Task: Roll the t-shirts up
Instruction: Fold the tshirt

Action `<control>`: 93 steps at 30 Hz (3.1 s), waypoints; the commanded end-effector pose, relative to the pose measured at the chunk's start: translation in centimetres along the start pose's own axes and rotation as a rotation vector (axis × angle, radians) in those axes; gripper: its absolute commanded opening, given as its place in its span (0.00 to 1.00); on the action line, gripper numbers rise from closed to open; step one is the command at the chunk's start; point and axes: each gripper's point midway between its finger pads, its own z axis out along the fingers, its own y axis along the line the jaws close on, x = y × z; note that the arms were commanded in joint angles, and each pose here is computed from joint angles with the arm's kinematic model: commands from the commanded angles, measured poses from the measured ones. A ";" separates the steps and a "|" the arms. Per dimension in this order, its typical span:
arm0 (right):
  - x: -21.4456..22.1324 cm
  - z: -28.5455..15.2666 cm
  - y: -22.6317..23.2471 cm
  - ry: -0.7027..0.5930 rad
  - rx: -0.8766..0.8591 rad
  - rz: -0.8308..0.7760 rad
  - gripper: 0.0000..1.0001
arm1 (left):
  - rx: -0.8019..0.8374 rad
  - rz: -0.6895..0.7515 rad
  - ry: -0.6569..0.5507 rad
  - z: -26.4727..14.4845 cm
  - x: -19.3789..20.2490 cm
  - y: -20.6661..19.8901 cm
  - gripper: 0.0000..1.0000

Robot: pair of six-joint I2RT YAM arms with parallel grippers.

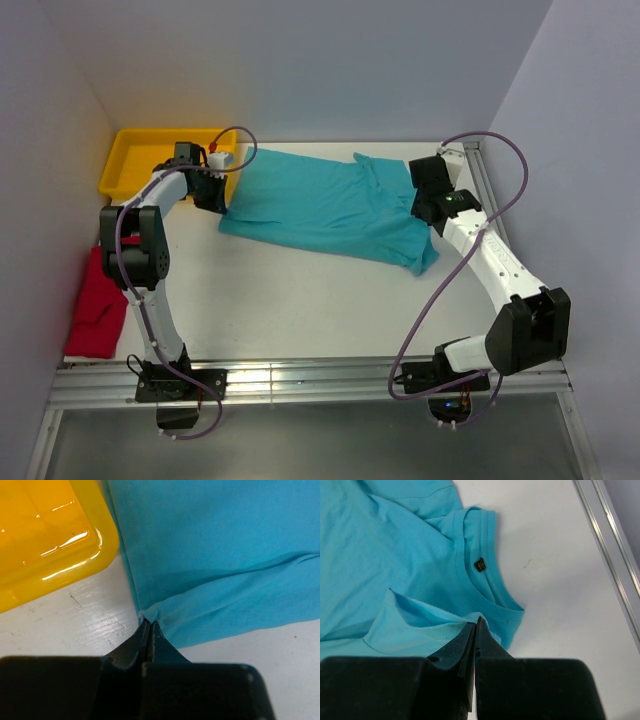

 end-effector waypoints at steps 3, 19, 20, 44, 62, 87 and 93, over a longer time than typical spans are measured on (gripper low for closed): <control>-0.8 0.0 -0.8 -0.039 0.018 0.025 0.00 | -0.023 -0.014 -0.043 0.0 -2.0 0.5 0.00; -0.1 0.6 -0.5 -0.018 0.009 0.031 0.00 | -0.026 -0.002 -0.078 0.0 -2.7 0.5 0.31; -0.1 0.6 -0.5 -0.017 0.008 0.030 0.00 | -0.033 0.004 -0.091 -0.5 -3.0 0.5 0.34; -0.4 0.6 -0.2 -0.015 0.000 0.043 0.00 | 0.085 0.112 -0.043 -0.4 -1.2 -2.7 0.30; -0.6 0.7 -0.1 -0.014 -0.003 0.043 0.00 | 0.079 0.135 0.045 1.3 0.4 -3.0 0.17; -2.9 0.3 1.0 -0.052 -0.040 0.060 0.00 | -0.022 0.101 -0.018 3.0 -3.9 -0.8 0.28; -4.3 -0.9 1.3 -0.114 -0.090 0.091 0.00 | -0.011 0.101 -0.014 2.9 -3.6 -1.1 0.27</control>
